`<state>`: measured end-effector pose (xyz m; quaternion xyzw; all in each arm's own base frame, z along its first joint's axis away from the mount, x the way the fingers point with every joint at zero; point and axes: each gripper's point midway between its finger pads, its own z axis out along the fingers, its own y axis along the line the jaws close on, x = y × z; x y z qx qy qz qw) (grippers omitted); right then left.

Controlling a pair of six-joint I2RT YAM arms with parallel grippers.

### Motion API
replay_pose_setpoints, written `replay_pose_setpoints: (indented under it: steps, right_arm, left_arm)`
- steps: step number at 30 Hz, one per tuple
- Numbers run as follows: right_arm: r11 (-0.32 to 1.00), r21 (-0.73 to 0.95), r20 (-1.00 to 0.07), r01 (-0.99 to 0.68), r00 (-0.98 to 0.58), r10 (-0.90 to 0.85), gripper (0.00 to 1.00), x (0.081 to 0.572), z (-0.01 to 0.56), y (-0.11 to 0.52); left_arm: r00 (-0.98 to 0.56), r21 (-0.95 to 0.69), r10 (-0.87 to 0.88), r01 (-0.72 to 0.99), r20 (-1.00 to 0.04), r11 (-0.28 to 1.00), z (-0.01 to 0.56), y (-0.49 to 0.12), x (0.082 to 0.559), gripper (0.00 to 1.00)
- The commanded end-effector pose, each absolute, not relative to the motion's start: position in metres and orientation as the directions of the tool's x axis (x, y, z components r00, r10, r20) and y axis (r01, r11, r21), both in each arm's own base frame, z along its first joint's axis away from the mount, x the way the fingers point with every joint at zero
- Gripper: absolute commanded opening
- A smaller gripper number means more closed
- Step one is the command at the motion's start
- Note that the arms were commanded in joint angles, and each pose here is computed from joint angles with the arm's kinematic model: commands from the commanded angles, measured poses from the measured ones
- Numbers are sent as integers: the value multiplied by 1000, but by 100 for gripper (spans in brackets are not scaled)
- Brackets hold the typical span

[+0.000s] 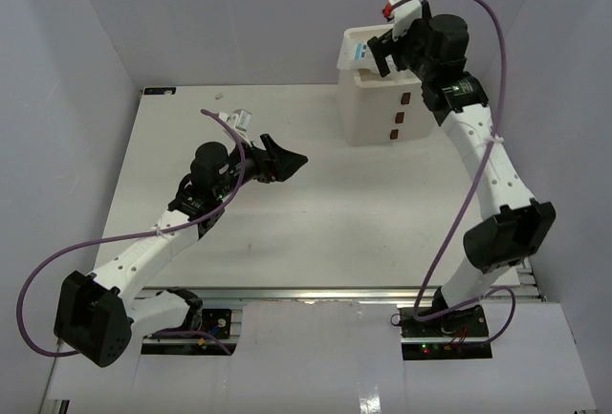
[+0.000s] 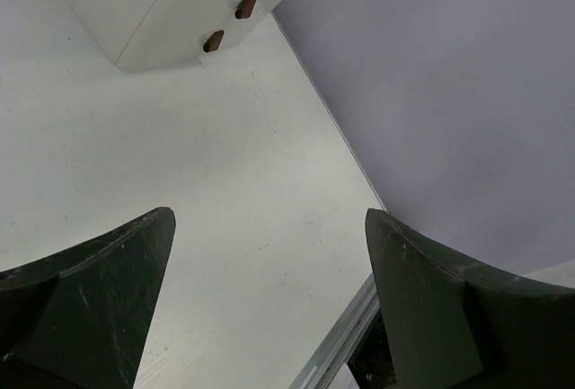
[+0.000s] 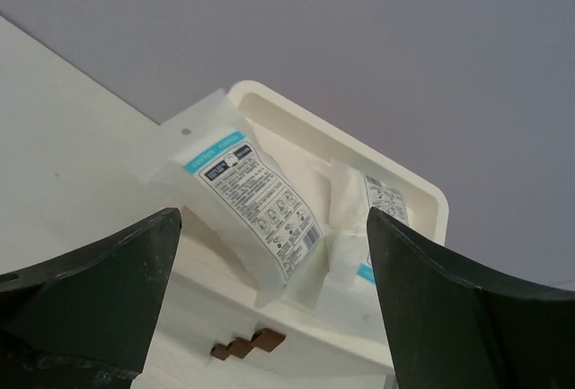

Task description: Organize the makeup

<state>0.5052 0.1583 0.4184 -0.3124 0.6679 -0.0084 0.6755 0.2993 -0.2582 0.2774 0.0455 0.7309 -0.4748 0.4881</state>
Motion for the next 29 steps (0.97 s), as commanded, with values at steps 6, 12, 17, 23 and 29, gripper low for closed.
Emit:
replay_pose_setpoints:
  steps: [6,12,17,23,29]
  right_arm:
    - [776,40,-985,-629,-157,-77,90,391,385,119]
    - [884,117,-925,-454,-374,-70,90,349,307,61]
    - [947,16,-908,-320,-402,-120,90,319,281,31]
    - [972,-38,-890,-233,-435,-139,90,302,259,13]
    - [974,-67,-882,-216,-444,-159,90,301,246,7]
  left_arm:
    - [-465,-618,-407,603,-786,505,313,-262,299,98]
    - [-483,-611,-374,616,-792,498,309,-265,296,98]
    - [-511,-616,-345,611,-787,497,303,-269,297,98]
    - [-536,-634,-342,600,-772,489,298,-271,296,98]
    - [-554,-644,-337,579,-761,501,289,-269,294,98]
